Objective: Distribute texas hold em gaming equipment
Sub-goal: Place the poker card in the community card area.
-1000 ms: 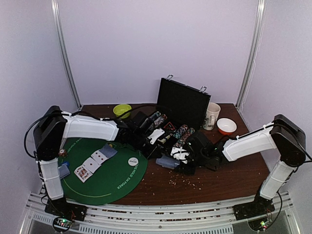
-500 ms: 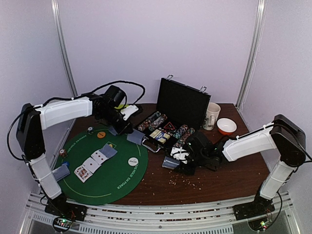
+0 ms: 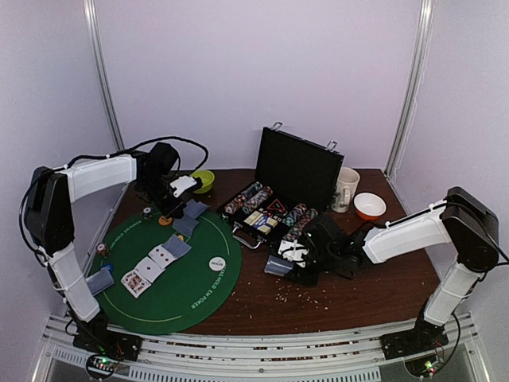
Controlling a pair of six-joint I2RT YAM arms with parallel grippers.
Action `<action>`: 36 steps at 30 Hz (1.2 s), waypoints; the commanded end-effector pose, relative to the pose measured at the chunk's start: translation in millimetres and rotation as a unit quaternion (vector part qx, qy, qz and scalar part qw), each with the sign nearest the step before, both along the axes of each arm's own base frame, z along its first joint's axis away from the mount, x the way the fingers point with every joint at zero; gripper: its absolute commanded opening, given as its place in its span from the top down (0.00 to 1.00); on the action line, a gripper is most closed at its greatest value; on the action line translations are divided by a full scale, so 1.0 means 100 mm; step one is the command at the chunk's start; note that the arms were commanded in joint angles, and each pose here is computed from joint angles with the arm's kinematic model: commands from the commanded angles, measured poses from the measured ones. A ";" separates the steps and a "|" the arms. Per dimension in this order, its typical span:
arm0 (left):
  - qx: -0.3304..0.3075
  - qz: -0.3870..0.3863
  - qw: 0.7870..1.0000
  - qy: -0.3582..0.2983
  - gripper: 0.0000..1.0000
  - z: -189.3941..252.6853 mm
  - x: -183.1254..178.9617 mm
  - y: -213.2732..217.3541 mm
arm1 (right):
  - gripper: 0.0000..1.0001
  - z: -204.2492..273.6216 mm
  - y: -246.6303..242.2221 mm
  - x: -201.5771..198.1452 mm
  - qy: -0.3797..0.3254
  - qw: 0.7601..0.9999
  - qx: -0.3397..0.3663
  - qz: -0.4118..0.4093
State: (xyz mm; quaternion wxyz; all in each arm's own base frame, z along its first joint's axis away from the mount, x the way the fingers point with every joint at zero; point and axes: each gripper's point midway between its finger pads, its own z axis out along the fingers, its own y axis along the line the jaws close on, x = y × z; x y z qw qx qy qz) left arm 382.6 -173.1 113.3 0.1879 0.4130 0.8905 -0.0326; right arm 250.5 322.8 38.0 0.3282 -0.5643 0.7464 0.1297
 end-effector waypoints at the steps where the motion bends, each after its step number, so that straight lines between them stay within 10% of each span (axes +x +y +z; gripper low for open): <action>1: -0.050 -0.053 0.997 0.025 1.00 0.05 -0.08 -0.23 | 0.47 0.11 0.03 0.06 -0.008 1.000 0.010 -0.008; 36: 0.085 -0.064 0.994 -0.022 1.00 -0.58 0.48 0.00 | 0.47 0.05 0.03 0.06 -0.005 1.000 0.007 -0.010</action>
